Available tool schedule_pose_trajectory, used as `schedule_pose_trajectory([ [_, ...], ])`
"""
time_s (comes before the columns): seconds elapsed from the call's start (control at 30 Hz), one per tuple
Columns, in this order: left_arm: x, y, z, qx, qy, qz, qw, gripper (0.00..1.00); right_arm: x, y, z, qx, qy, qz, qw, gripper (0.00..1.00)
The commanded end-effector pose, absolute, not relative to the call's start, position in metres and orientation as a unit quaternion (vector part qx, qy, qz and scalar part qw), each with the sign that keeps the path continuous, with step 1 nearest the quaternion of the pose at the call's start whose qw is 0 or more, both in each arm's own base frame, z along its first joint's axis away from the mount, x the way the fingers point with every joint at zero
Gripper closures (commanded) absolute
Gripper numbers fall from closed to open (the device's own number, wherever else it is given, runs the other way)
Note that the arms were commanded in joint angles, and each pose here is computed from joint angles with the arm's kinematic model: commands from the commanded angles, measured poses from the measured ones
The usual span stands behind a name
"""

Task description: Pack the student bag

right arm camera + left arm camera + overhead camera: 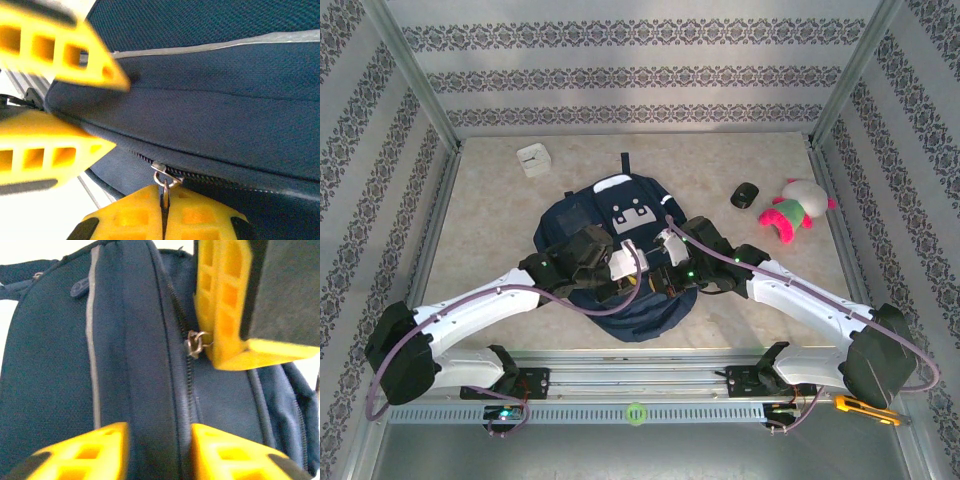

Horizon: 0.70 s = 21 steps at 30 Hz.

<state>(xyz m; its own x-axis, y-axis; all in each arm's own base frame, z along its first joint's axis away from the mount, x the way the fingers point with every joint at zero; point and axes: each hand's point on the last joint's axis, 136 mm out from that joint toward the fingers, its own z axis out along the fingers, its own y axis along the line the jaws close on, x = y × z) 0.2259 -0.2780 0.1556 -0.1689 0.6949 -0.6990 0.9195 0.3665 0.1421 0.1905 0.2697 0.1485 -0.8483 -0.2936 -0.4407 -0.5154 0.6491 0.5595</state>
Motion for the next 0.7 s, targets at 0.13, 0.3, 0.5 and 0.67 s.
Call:
schedule_pose_trajectory([
  [0.13, 0.207, -0.25, 0.16, 0.624, 0.682, -0.121, 0.362, 0.98, 0.192, 0.257, 0.154, -0.211, 0.88, 0.396, 0.159, 1.0],
  [0.3, 0.199, -0.214, 0.153, 0.625, 0.704, -0.098, 0.323, 0.99, 0.187, 0.265, 0.147, -0.217, 0.874, 0.411, 0.138, 1.0],
  [0.5, 0.202, -0.207, 0.147, 0.617, 0.714, -0.093, 0.317, 0.8, 0.179, 0.289, 0.148, -0.249, 0.865, 0.416, 0.129, 1.0],
  [0.67, 0.218, -0.241, 0.181, 0.54, 0.742, -0.174, 0.359, 0.36, 0.18, 0.297, 0.145, -0.25, 0.866, 0.414, 0.126, 1.0],
])
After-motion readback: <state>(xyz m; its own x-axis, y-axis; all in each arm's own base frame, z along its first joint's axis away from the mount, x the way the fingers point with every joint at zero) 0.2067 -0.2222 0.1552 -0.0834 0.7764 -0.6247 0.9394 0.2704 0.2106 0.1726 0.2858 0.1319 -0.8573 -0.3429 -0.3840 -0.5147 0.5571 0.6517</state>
